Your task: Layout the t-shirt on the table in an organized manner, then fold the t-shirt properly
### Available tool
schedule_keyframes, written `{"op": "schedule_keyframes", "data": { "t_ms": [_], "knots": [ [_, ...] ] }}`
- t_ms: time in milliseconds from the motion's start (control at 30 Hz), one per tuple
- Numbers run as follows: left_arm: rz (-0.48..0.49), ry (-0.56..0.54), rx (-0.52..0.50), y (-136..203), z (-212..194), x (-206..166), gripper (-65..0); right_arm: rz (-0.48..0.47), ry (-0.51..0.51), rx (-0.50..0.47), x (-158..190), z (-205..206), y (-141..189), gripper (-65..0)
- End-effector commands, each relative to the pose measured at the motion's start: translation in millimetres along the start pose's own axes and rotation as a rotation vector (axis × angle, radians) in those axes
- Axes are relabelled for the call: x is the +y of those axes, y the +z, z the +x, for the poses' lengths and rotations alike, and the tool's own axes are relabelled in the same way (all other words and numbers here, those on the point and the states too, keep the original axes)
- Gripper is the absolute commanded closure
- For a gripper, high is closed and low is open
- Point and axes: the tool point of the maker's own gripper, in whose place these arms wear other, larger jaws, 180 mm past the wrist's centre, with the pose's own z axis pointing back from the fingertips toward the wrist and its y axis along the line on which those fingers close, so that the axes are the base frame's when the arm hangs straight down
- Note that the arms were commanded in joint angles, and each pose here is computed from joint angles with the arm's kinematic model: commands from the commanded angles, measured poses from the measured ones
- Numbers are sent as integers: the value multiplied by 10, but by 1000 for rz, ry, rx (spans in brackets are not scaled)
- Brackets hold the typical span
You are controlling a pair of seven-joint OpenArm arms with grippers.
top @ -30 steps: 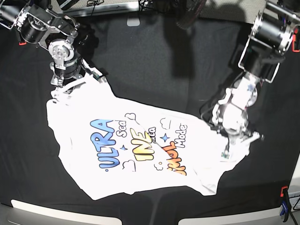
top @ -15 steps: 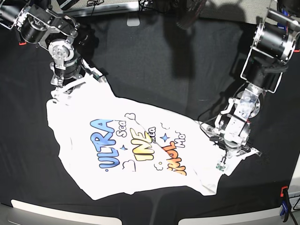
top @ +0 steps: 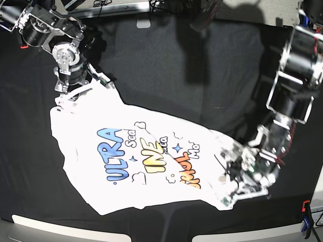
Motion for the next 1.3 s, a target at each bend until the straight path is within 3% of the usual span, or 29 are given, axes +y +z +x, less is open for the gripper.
{"op": "schedule_keyframes", "data": {
  "t_ms": [0, 167, 233, 433, 533, 667, 833, 967, 1267],
  "knots": [
    [15, 19, -71, 110, 252, 249, -185, -47, -6, 1, -159, -24, -2, 0],
    [4, 98, -184, 295, 554, 655, -185, -47, -6, 3, -158, -26, -2, 0],
    [-26, 190, -183, 295, 521, 794, -185, -47, -7, 7, -158, -32, -1, 0],
    [-131, 566, -119, -27, 59, 932, -185, -37, -31, 4, -120, 64, 16, 0],
    [-124, 641, -49, -187, -291, 880, -185, -30, -49, -12, -98, 158, 30, 0],
    [-118, 723, -32, -261, -525, 851, -185, -25, -62, -22, -79, 225, 42, 0],
    [-267, 724, -131, -202, -256, 662, -185, -24, -64, -24, -76, 236, 44, 0],
    [-321, 688, -151, -222, -90, 456, -185, -24, -64, -24, -77, 236, 44, 0],
    [-200, 553, -248, -283, 107, 555, -185, -12, -44, 6, -54, 182, 43, 0]
  ]
}}
